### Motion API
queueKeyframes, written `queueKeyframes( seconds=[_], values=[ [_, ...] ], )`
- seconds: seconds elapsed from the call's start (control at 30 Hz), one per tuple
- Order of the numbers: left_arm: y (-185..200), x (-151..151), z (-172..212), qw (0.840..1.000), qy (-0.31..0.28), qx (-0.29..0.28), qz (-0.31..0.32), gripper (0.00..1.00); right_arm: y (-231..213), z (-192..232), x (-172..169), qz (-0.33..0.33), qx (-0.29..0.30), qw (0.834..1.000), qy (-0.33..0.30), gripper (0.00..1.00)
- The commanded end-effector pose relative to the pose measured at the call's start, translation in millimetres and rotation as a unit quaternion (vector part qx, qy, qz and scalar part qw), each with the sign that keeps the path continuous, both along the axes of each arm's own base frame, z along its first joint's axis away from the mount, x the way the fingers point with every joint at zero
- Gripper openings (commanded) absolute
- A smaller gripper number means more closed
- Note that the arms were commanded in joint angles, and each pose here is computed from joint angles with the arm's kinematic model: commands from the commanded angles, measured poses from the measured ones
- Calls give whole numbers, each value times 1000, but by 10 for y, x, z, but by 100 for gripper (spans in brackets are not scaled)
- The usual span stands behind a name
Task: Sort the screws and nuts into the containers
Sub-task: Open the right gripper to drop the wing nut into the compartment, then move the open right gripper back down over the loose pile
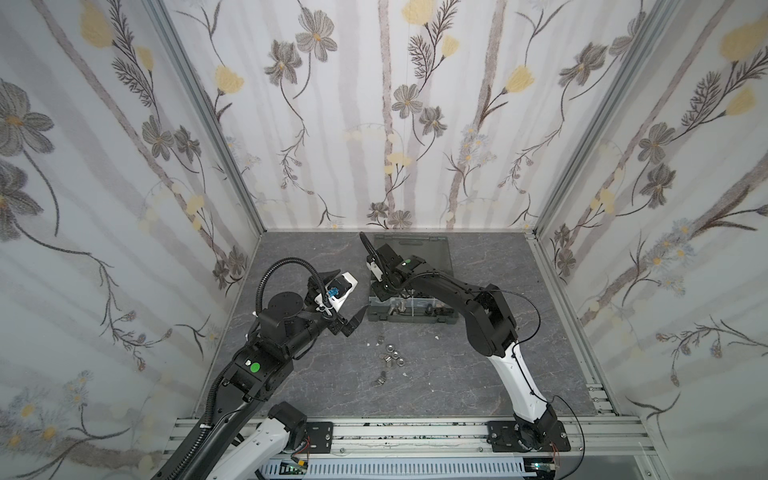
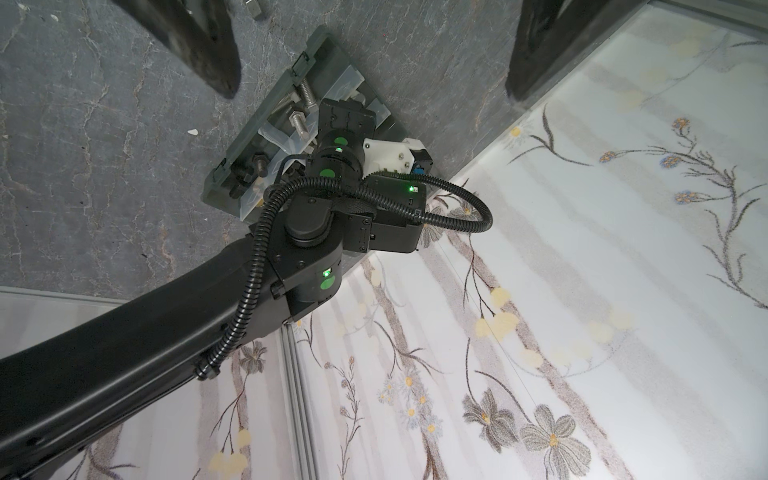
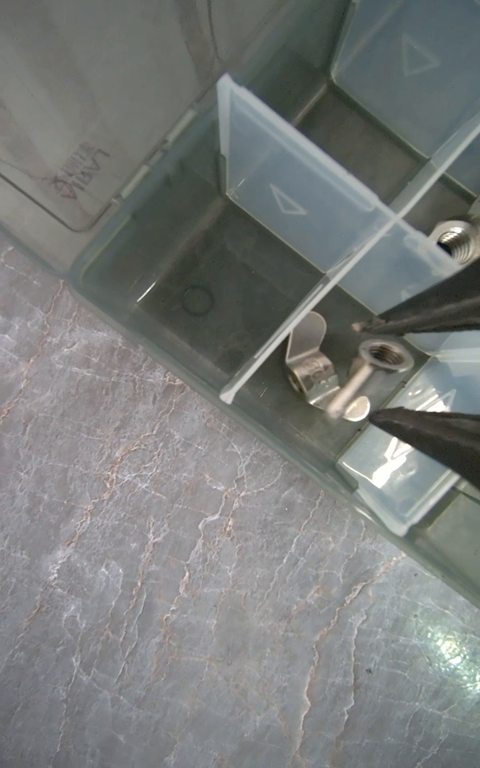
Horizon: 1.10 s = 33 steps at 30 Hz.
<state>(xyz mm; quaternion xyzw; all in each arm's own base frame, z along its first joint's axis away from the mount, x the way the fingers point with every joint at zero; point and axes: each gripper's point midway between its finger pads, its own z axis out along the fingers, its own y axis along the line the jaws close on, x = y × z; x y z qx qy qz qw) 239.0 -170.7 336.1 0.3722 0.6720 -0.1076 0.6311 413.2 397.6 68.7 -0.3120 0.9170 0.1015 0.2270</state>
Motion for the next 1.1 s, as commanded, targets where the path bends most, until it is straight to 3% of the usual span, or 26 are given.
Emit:
queueKeyframes(
  seconds=[0.0,0.13,0.3,0.43,0.77,0.9,1.07],
  values=[
    [-24,-9,62,1000,-9,-4,-8,100,-18,207,13,4,4,1000,-16,33],
    [-31,-2,62,1000,-11,-4,-9,100,-73,418,-63,5,-1,1000,-22,33],
    [-30,-4,84,1000,-19,-1,-9,100,-255,595,-403,-9,-25,1000,-15,33],
    [-36,-31,115,1000,-20,-9,-14,100,-276,618,-940,-6,-16,1000,2,33],
    [-41,-72,86,999,-17,-18,-20,100,-275,130,-2124,-28,7,992,126,33],
    [-46,-85,73,999,-14,-22,-22,100,-206,-35,-2296,-32,17,989,144,32],
    [-41,-96,65,999,-13,-23,-23,100,-201,-159,-2261,-46,8,989,138,35]
  ],
)
